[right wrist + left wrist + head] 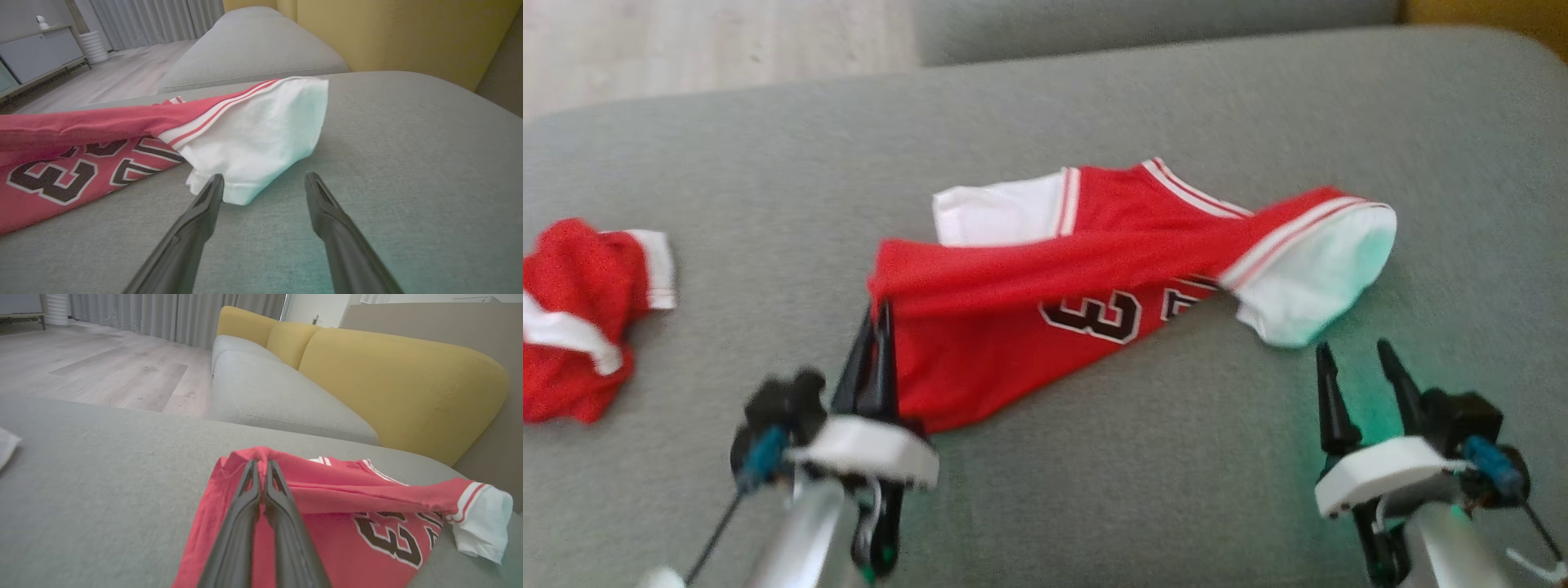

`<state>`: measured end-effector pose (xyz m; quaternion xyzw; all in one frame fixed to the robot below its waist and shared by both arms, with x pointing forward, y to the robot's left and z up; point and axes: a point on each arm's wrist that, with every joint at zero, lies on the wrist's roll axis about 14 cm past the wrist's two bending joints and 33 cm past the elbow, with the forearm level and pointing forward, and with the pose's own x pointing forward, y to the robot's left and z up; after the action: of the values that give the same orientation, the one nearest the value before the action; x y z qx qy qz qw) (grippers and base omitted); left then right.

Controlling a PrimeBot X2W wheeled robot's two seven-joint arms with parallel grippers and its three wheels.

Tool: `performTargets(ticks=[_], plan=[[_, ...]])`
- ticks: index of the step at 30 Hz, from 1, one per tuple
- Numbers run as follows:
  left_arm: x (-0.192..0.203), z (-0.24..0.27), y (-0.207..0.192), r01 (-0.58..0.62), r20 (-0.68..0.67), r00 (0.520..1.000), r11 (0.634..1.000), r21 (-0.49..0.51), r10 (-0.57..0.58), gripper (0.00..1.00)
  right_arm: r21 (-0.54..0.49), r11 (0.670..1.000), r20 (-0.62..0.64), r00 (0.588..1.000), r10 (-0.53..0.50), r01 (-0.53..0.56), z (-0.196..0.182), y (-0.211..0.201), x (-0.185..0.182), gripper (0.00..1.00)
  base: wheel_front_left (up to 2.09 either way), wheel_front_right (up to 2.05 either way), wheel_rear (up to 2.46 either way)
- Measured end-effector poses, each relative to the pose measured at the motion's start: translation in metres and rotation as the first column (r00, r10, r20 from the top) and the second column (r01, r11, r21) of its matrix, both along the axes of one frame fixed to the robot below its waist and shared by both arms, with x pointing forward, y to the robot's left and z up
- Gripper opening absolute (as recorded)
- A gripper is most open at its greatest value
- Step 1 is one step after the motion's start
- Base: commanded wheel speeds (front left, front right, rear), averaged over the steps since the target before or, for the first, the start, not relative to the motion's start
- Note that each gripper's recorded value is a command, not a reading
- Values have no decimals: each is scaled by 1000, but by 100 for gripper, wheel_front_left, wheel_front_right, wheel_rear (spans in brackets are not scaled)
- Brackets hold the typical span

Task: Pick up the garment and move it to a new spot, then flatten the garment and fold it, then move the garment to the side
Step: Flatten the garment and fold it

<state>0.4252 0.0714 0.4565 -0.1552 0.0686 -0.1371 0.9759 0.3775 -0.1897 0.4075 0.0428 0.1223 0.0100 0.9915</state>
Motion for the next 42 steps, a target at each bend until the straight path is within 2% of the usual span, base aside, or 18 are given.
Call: performTargets(ticks=[8, 16, 17, 18, 19, 30, 31, 32, 33, 37, 41, 42], plan=[[-55, -35, 56, -154, -101, 982, 986, 65, 160, 0, 32, 995, 42, 994, 97, -98, 14, 36, 3, 100, 0, 0, 0], [-57, -48, 69, -189, -134, 970, 977, 94, 201, 0, 31, 996, -15, 997, 78, -78, -3, 30, -3, 100, 0, 0, 0], [-57, -49, 70, -192, -137, 969, 977, 95, 204, 27, 28, 997, -24, 997, 76, -75, -6, 29, -4, 100, 0, 0, 0], [-56, -50, 70, -192, -139, 969, 977, 97, 205, 74, 29, 997, -35, 997, 74, -73, -9, 28, -5, 100, 0, 0, 0], [-56, -51, 70, -192, -139, 969, 976, 103, 206, 100, 30, 997, -43, 996, 74, -73, -12, 28, -6, 100, 0, 0, 0], [-49, -43, 69, -191, -99, 974, 973, 131, 204, 100, 77, 994, -19, 997, 78, -76, -7, 33, 2, 100, 0, 0, 0], [-49, -43, 69, -192, -99, 974, 973, 131, 205, 100, 81, 994, -20, 997, 78, -76, -7, 34, 2, 75, 0, 0, 0], [-49, -43, 69, -192, -99, 974, 973, 131, 205, 100, 85, 993, -22, 997, 80, -78, -8, 35, 2, 31, 0, 0, 0], [-49, -43, 69, -192, -98, 974, 973, 131, 205, 100, 86, 992, -20, 996, 89, -87, -7, 37, 3, 0, 0, 0, 0], [-49, -41, 70, -197, -92, 974, 972, 128, 209, 100, 107, 984, 61, 989, 134, -140, 16, 53, 19, 0, 0, 0, 0], [-52, -43, 69, -191, -98, 974, 973, 131, 205, 100, 88, 966, 175, 958, 226, -244, 54, 84, 53, 0, 0, 0, 0], [-53, -43, 70, -192, -100, 973, 972, 132, 206, 100, 76, 961, 191, 949, 249, -268, 61, 92, 62, 42, 0, 0, 0]])
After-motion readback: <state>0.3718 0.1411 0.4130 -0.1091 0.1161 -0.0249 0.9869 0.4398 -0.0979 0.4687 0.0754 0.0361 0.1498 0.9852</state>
